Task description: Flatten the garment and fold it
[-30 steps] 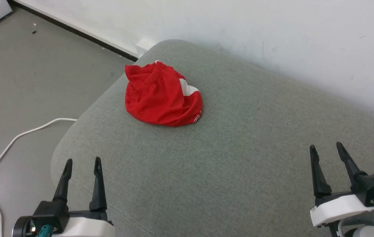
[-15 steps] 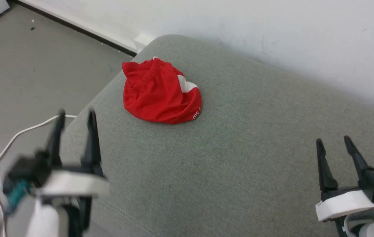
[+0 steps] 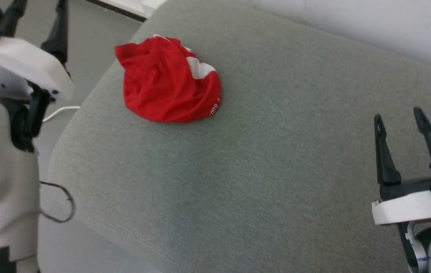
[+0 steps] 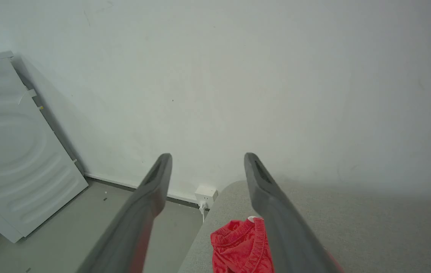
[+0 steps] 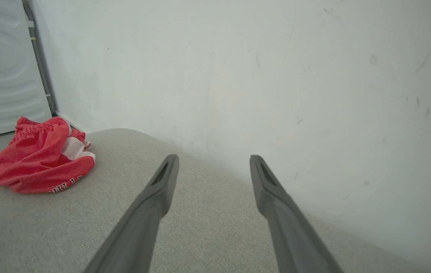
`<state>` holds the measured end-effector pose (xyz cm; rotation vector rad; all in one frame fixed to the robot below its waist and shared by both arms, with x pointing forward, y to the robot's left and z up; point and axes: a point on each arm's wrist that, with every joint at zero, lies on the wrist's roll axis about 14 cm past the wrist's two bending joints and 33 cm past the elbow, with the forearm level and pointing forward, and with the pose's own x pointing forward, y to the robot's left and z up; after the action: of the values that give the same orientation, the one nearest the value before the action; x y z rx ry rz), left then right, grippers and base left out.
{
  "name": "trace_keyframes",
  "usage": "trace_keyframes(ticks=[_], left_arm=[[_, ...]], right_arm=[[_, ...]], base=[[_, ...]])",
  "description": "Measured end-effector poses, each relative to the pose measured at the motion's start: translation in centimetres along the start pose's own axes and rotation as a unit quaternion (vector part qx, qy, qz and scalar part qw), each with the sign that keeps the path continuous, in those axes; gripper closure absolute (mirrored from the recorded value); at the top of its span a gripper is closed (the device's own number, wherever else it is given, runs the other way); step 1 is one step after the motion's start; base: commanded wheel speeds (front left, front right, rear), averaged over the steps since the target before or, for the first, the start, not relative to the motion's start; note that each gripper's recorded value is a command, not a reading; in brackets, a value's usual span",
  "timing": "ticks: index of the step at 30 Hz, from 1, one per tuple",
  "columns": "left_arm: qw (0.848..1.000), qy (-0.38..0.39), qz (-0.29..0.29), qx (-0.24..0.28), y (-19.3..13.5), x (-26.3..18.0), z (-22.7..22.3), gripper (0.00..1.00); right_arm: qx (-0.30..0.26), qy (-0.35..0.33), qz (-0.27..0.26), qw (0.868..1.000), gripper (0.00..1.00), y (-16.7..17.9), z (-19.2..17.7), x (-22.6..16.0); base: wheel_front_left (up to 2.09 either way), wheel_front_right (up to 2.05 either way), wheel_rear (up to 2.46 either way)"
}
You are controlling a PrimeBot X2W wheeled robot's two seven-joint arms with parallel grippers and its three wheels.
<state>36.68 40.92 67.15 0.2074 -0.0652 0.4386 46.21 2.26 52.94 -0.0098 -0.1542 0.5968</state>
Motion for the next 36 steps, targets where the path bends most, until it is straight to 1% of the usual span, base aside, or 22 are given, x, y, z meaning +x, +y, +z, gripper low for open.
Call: trace_keyframes(ticks=[2, 3, 6, 9, 15, 19, 24, 25, 26, 27, 29, 32, 36], left_arm=[[0.998, 0.056, -0.007, 0.015, -0.1, 1.5, -2.4, 0.0], [0.996, 0.087, -0.011, 0.012, -0.3, 2.0, -3.9, 0.0], [0.986, 0.166, -0.021, 0.012, -1.0, 3.2, -8.0, 0.0], [0.977, 0.211, -0.027, -0.013, -1.8, 4.0, -11.3, 0.0], [0.955, 0.284, -0.078, -0.049, -6.8, 4.7, -17.5, 0.0], [0.935, 0.336, -0.099, -0.061, -8.8, 4.2, -21.2, 0.0], [0.902, 0.415, -0.107, -0.059, -10.0, 2.5, -25.8, 0.0], [0.898, 0.422, -0.111, -0.059, -10.3, 2.4, -26.3, 0.16], [0.898, 0.422, -0.113, -0.055, -10.5, 2.4, -26.6, 0.69], [0.899, 0.419, -0.115, -0.051, -10.6, 2.6, -26.7, 1.0], [0.9, 0.417, -0.118, -0.046, -10.7, 2.9, -26.9, 1.0], [0.905, 0.404, -0.12, -0.05, -10.7, 3.3, -26.4, 1.0], [0.918, 0.378, -0.114, -0.042, -9.3, 4.3, -24.5, 1.0]], right_arm=[[-0.003, -0.002, -0.002, 1.0, 0.0, -0.3, 0.1, 0.4], [-0.005, -0.003, -0.003, 1.0, 0.0, -0.4, 0.1, 0.6], [-0.011, -0.01, -0.009, 1.0, 0.0, -1.1, 0.4, 1.0], [-0.015, -0.014, -0.014, 1.0, 0.0, -2.0, 0.6, 1.3], [-0.031, 0.012, -0.035, 0.999, 0.0, -4.4, -1.0, 0.9], [-0.036, 0.033, -0.05, 0.998, 0.0, -5.9, -2.5, 0.4], [-0.035, 0.053, -0.06, 0.996, 0.0, -6.9, -4.0, -0.1], [-0.035, 0.055, -0.062, 0.996, 0.0, -7.0, -4.3, -0.2], [-0.035, 0.058, -0.063, 0.996, 0.0, -7.1, -4.5, -0.2], [-0.034, 0.06, -0.064, 0.996, 0.0, -7.2, -4.6, -0.3], [-0.035, 0.062, -0.067, 0.995, 0.0, -7.4, -4.7, -0.3], [-0.037, 0.056, -0.071, 0.995, 0.0, -7.6, -4.3, -0.3], [-0.03, 0.039, -0.075, 0.996, 0.0, -7.6, -3.3, -0.3]], base=[[0.0, 0.0, 0.0], [0.0, 0.0, 0.0], [0.0, 0.0, 0.0], [0.0, 0.0, 0.0], [0.0, 0.0, 0.0], [0.0, 0.0, 0.0], [0.0, 0.0, 0.0], [0.0, 0.0, 0.0], [0.0, 0.0, 0.0], [0.0, 0.0, 0.0], [0.0, 0.0, 0.0], [0.0, 0.0, 0.0], [0.0, 0.0, 0.0]])
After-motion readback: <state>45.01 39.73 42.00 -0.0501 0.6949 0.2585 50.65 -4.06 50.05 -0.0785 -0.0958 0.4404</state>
